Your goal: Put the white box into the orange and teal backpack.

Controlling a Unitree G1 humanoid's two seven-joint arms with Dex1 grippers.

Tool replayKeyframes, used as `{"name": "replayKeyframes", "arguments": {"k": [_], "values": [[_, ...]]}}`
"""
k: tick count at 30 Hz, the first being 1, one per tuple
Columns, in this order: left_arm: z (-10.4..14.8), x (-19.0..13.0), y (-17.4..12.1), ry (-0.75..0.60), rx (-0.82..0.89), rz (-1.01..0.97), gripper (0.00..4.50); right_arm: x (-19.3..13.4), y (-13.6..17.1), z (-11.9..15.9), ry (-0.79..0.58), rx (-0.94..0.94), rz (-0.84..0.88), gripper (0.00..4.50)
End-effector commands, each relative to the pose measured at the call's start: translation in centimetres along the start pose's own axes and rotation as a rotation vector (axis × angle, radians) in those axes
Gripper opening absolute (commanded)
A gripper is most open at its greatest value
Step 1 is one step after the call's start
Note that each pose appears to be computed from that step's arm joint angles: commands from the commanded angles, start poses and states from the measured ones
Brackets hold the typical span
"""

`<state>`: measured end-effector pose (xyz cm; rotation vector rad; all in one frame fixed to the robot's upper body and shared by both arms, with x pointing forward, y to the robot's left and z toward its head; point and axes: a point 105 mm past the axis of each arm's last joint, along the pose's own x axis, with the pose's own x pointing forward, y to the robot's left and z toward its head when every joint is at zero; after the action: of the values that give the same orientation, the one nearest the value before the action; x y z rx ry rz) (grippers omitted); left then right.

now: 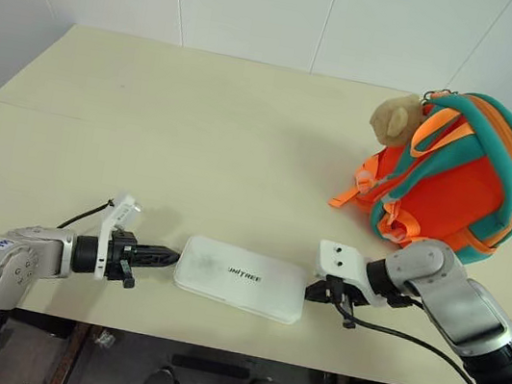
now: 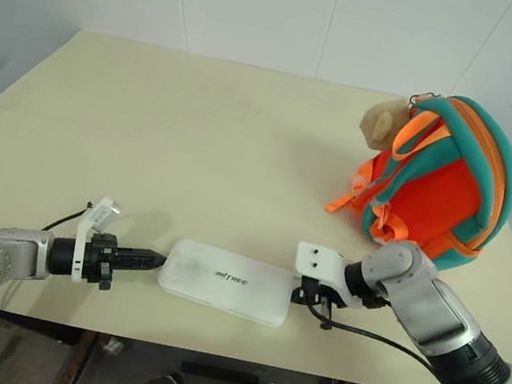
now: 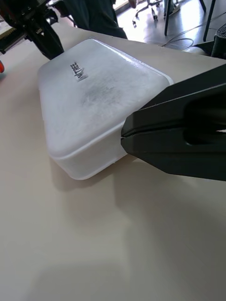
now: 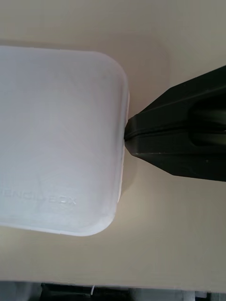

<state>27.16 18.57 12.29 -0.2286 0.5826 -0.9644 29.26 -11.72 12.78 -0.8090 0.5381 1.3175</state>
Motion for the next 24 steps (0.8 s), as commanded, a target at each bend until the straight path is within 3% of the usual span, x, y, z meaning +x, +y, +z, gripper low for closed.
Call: {"name": "replayKeyframes", "arguments": {"k": [1, 10, 18, 24], "values": [[0.3, 0.4, -1.8, -0.007, 0.026, -0.072, 0.03, 0.3, -0.3, 1.8, -0.038, -0.081, -0.006, 0.02], [0.3, 0.2, -1.4, -0.013, 0.026, -0.033, 0.03, 0.2, -0.3, 1.9, -0.02, -0.083, 0.007, 0.02], [1.2, -1.0, 0.7, -0.032, 0.073, 0.11, 0.03, -0.7, -0.6, 0.8, 0.015, -0.062, -0.024, 0.02], [3.2, -1.8, 0.2, -0.167, 0.011, 0.071, 0.03, -1.5, -1.4, -0.6, 0.058, -0.041, -0.079, 0.02]]}}
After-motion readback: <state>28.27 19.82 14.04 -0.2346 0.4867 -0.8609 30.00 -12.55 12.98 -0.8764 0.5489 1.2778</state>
